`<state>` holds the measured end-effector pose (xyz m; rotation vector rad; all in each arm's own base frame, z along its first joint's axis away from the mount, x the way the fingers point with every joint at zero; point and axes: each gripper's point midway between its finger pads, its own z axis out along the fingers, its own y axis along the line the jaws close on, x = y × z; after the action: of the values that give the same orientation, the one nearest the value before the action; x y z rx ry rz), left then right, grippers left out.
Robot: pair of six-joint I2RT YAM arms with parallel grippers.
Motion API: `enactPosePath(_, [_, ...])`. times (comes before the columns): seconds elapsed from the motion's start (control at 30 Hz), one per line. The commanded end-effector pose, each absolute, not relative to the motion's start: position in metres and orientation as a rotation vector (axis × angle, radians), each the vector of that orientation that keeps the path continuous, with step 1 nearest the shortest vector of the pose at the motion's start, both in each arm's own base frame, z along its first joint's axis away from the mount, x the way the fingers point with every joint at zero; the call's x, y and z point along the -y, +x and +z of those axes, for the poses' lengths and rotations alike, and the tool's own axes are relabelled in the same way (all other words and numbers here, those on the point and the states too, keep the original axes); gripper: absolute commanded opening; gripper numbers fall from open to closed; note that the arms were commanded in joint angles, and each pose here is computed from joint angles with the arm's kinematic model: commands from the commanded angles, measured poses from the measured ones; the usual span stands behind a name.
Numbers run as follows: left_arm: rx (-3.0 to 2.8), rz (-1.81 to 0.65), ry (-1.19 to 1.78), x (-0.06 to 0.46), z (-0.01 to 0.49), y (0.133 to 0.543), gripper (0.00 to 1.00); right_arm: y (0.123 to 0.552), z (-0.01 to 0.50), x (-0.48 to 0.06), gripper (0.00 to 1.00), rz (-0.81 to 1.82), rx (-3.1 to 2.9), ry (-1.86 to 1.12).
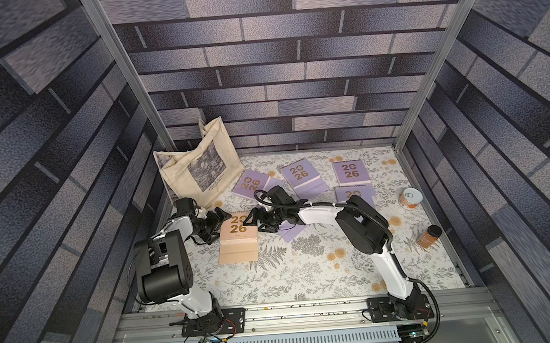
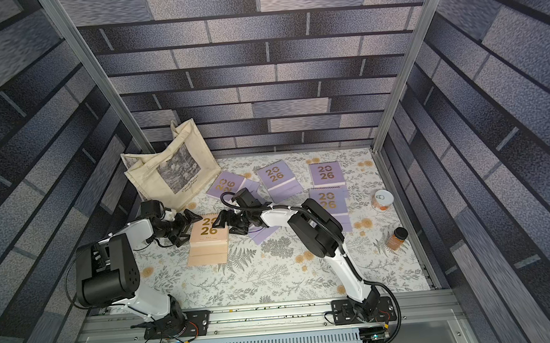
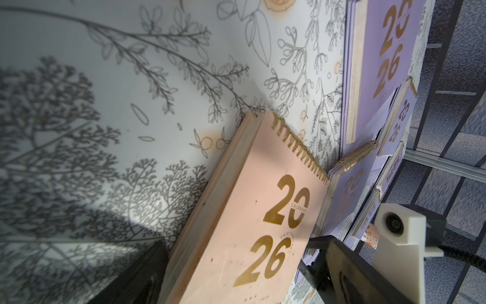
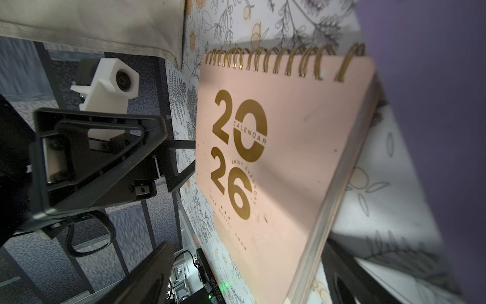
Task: Stack the calendars
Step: Pick up the calendar at the center of the board.
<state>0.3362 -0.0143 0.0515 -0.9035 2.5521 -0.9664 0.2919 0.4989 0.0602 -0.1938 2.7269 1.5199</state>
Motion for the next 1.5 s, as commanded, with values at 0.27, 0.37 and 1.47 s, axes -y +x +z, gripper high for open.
enactPosePath(0.27, [-2.619,-1.004,-0.979,0.026,0.035,0.318,0.98,0.287,0.079,-0.514,0.8,1.722,-2.563,-0.237])
enactPosePath(0.37, [-2.622,-1.006,-0.985,0.026,0.034,0.318,0.98,0.284,0.084,-0.512,0.75,1.721,-2.546,-0.27])
enactPosePath(1.47, [-2.595,-1.039,-0.978,0.028,0.04,0.32,0.98,0.299,0.082,-0.512,0.45,1.804,-2.429,-0.325])
